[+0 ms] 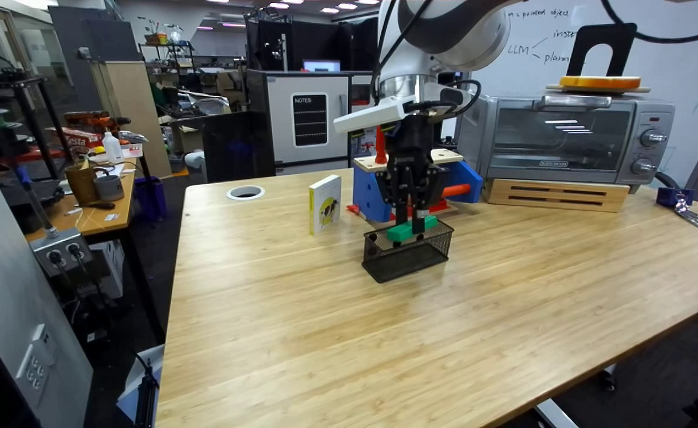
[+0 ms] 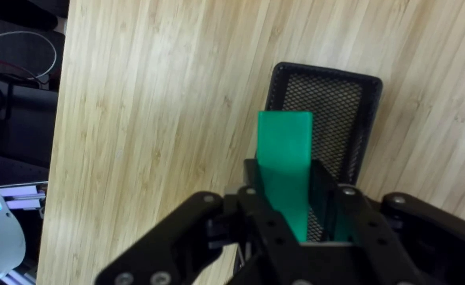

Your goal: Place the green block in the black box

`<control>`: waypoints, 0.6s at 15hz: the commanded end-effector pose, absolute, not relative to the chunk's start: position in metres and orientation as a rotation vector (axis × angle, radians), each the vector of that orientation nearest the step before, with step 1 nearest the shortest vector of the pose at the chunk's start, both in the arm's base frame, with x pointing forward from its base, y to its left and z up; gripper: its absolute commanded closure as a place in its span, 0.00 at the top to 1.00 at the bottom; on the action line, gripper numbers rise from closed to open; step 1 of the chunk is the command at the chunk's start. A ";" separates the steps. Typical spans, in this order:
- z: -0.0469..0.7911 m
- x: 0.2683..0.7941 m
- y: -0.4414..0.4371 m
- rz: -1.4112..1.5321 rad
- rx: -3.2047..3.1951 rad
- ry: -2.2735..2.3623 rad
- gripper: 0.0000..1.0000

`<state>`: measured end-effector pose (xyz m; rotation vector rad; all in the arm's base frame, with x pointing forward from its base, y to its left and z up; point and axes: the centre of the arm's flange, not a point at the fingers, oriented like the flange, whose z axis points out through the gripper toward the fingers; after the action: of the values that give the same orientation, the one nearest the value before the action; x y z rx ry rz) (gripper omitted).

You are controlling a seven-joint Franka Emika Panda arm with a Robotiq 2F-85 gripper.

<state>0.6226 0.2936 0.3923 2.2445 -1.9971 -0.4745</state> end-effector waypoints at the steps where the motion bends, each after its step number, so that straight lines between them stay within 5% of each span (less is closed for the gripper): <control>1: 0.392 0.621 0.289 -0.520 2.207 -2.083 0.08; 9: 0.389 0.633 0.287 -0.608 2.155 -2.171 0.08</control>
<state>0.6317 0.2867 0.3912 2.1953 -2.1126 -0.5613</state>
